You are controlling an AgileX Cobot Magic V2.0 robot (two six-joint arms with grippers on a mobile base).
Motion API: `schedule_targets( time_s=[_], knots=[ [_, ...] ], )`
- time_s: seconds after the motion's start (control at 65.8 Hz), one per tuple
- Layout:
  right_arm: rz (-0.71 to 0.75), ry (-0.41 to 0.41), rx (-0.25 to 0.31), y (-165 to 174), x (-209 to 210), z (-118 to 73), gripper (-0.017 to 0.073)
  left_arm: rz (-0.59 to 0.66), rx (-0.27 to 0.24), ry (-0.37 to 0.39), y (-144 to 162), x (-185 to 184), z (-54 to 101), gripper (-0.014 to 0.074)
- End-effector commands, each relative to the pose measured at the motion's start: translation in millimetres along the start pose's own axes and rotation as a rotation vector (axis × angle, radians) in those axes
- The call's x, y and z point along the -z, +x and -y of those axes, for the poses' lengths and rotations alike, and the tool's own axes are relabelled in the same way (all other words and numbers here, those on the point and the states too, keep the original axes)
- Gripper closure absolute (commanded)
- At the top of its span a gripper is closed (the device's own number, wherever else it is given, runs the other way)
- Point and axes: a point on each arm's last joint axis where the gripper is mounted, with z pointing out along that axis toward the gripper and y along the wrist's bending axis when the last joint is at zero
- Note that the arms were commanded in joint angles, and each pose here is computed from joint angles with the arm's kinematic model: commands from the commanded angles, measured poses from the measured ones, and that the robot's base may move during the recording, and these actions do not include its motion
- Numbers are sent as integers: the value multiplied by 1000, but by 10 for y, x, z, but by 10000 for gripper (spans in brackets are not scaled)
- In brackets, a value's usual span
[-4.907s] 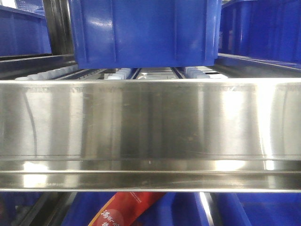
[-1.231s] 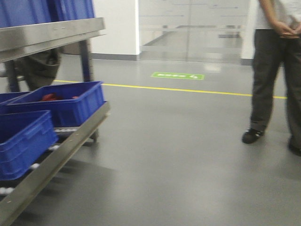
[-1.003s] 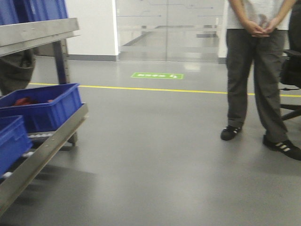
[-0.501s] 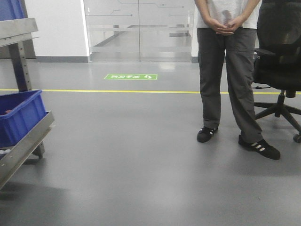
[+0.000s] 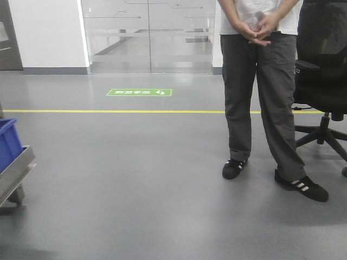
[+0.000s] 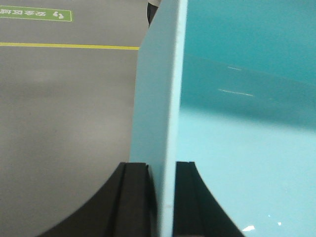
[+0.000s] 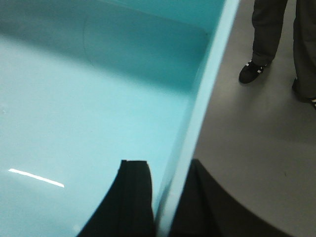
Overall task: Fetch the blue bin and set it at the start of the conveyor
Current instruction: 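Drive the base to the red-framed conveyor table holding the bin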
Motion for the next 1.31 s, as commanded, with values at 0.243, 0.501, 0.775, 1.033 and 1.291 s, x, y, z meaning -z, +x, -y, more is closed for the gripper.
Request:
schedule_targets(
  time_s=[0.243,0.501,0.775,1.033,1.291],
  knots=[
    [21,58,58,-27,87,66,712,114,11,-1,-136,94,-12,705],
    [30,57,58,-34,87,65,712,114,11,-1,-136,94,-12,705],
    [57,54,59,-59,88,61,712,114,11,-1,-136,94,-12,705],
    [59,53,59,-60,88,60,712,114,11,-1,-136,94,-12,705],
    [59,53,59,-60,88,60,712,114,11,-1,-136,94,-12,705]
  ],
)
